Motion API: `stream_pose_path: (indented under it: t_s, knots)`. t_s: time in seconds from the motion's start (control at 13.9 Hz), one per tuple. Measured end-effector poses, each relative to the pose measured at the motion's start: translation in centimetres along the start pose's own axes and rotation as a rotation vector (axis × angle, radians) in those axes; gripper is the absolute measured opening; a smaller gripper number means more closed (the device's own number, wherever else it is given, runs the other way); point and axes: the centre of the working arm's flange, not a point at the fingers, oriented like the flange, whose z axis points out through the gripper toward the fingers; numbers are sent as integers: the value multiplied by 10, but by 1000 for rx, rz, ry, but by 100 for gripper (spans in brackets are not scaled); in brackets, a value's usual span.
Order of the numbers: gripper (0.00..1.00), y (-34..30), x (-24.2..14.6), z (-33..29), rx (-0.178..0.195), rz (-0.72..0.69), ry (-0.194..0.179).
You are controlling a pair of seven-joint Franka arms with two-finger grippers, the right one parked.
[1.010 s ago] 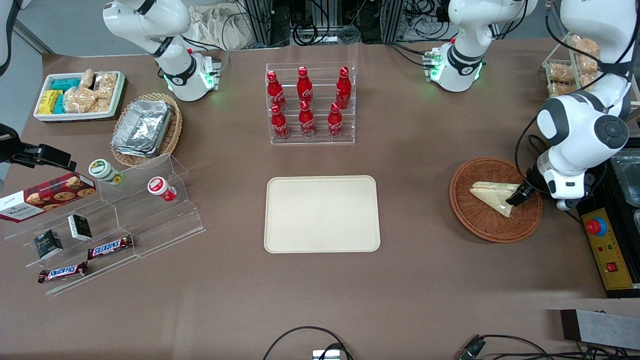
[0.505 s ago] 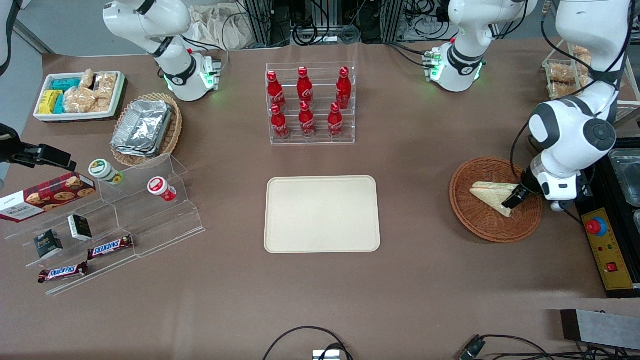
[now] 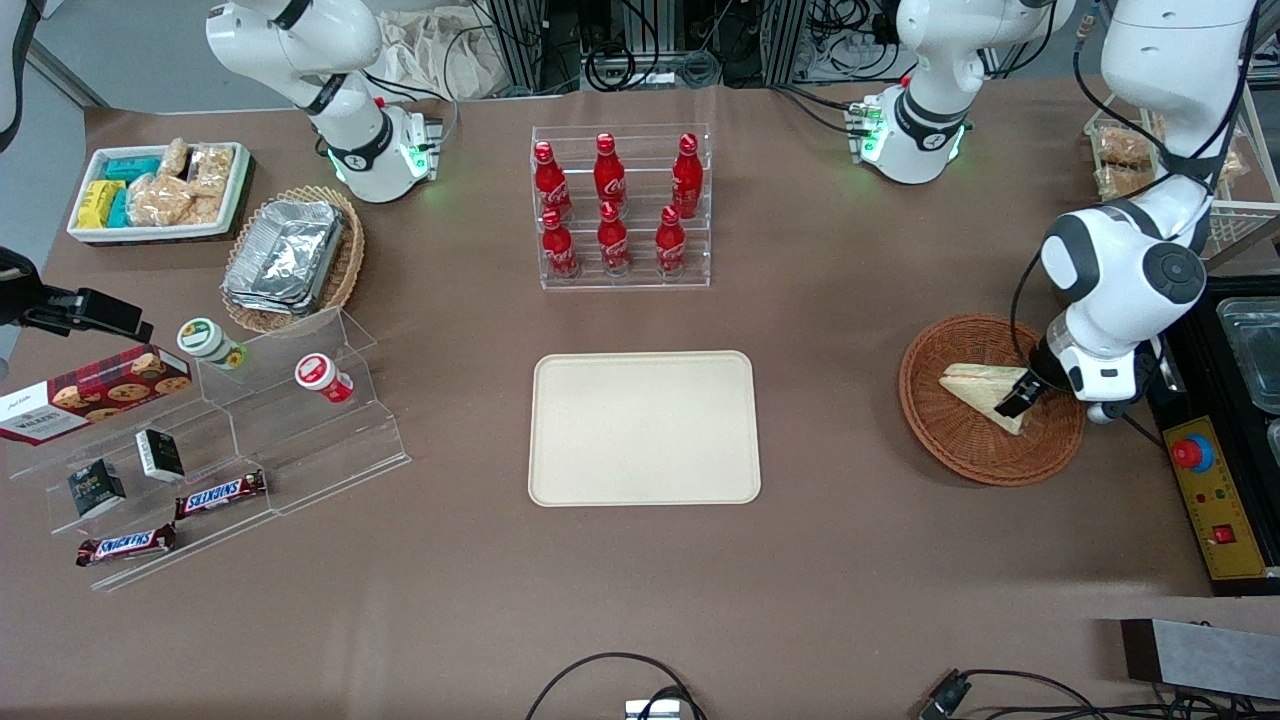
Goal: Place sandwich from basket to tray
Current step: 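Lift the sandwich out of the basket with the left gripper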
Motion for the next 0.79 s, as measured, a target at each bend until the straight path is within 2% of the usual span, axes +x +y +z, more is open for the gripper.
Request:
stream_pose_path:
  t_s: [0.07,0.22,0.36,0.58,0.72,0.79]
  knots:
    - [62,0,0,0,0,0,0]
    - [42,1,-1,-1,-2,-2,1]
    - [27,5,-2,-3,-6,3,3]
    - [26,15,-7,-24,-11,22,-4]
    - [26,20,-9,-58,-8,38,-15]
    - [26,23,-10,-76,-13,58,-8]
